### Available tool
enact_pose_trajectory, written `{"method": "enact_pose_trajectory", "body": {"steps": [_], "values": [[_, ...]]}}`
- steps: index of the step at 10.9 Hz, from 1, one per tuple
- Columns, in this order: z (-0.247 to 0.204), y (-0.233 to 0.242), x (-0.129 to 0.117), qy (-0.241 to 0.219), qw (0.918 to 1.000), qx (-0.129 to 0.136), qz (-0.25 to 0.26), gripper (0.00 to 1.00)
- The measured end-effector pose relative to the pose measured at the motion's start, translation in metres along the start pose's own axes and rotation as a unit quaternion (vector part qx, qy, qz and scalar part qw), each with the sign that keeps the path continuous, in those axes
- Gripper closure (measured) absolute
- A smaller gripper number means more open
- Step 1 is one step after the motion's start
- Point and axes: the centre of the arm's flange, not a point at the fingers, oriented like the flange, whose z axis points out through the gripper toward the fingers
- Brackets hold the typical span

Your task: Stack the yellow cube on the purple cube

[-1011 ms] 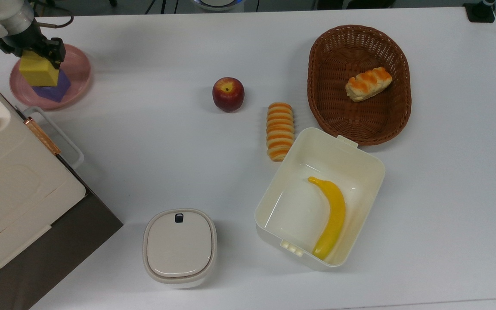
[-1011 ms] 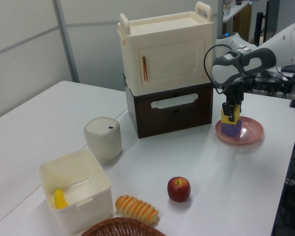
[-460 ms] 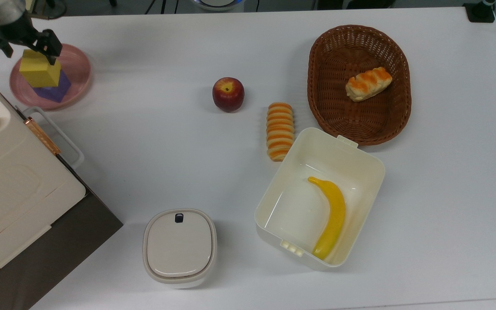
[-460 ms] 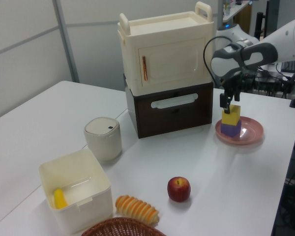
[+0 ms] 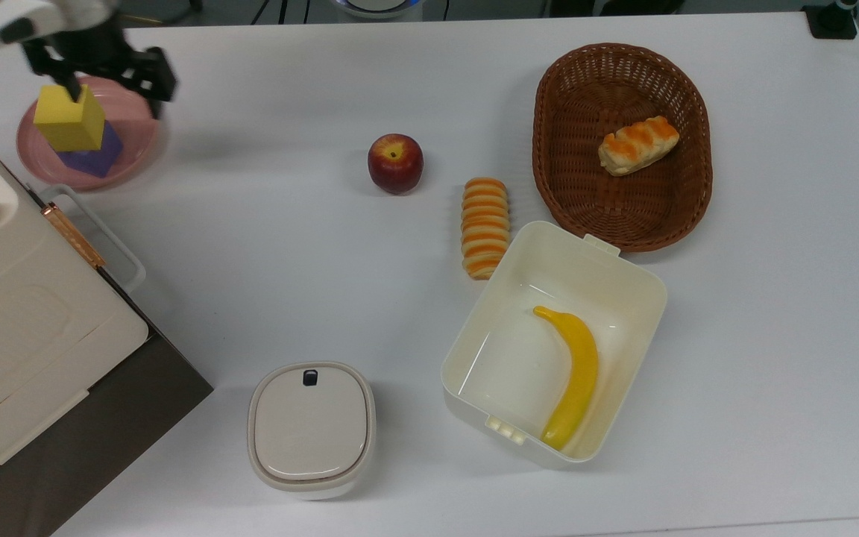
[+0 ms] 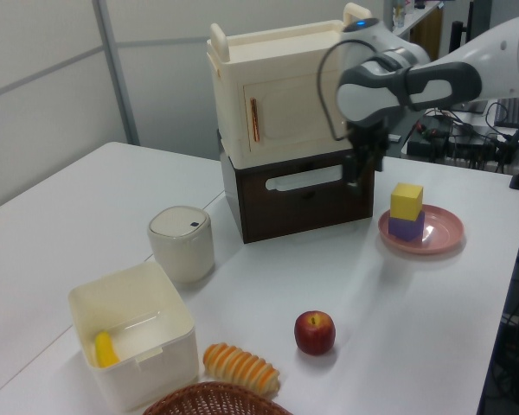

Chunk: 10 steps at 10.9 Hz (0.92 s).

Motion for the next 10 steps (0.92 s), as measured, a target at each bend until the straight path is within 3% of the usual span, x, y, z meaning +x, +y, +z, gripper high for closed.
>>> {"method": "enact_pose_trajectory", "body": {"steps": [2, 4, 7, 10], "values": [[-0.043, -0.076, 0.015, 0.012, 0.9998, 0.01, 0.011, 0.0], [-0.08, -0.142, 0.019, 0.037, 0.9977, 0.041, 0.038, 0.0], [-0.114, -0.185, 0.008, 0.059, 0.9966, 0.05, 0.028, 0.0], [-0.129, -0.207, -0.016, 0.024, 0.9986, 0.046, 0.006, 0.0]]}}
